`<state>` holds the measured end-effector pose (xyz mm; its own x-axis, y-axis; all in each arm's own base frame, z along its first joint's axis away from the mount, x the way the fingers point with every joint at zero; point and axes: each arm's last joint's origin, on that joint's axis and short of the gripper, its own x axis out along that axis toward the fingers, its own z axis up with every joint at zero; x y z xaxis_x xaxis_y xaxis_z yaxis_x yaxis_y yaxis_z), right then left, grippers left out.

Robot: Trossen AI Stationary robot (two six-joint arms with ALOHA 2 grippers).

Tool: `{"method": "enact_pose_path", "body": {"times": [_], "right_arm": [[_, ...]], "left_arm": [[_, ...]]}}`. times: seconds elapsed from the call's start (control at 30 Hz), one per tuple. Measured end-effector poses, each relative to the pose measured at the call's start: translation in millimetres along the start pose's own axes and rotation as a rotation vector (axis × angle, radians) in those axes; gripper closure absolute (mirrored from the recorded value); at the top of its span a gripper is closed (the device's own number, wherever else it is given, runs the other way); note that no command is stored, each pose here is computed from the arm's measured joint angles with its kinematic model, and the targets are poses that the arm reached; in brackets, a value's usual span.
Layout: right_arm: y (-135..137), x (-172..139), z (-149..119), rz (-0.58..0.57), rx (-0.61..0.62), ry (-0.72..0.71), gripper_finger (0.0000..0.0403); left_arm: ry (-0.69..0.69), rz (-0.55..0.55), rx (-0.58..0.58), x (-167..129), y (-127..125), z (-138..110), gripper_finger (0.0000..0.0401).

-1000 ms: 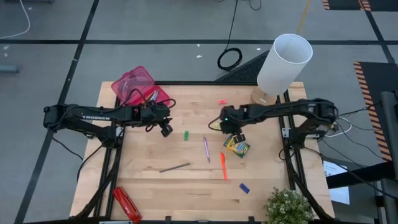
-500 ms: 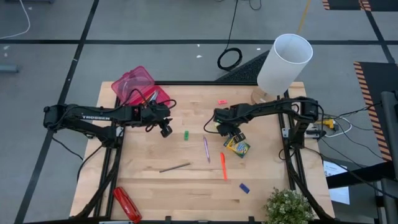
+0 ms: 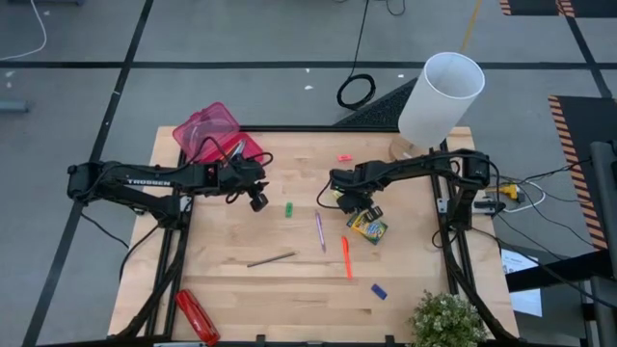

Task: Pack school essentials
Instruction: Put the yellow pencil into the pink supply box

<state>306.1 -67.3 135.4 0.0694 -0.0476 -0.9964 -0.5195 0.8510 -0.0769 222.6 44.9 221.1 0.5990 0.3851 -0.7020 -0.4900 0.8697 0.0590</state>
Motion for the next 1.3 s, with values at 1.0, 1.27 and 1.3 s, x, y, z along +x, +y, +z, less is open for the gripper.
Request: {"method": "enact_pose_path", "body": {"times": [1.0, 1.27, 1.3], "right_arm": [[9, -80, -2, -0.216, 0.184, -0.257, 0.0379], [24, -132, 3, -0.302, 0.358, -0.570, 0.0379], [26, -138, 4, -0.313, 0.370, -0.612, 0.0379]], "left_arm": [[-0.076, -0.025, 0.017, -1, -5, 7, 0.0295], [-0.175, -0.098, 0.132, -8, -24, 12, 0.0284], [-0.188, -0.109, 0.144, -9, -27, 12, 0.0277]]}}
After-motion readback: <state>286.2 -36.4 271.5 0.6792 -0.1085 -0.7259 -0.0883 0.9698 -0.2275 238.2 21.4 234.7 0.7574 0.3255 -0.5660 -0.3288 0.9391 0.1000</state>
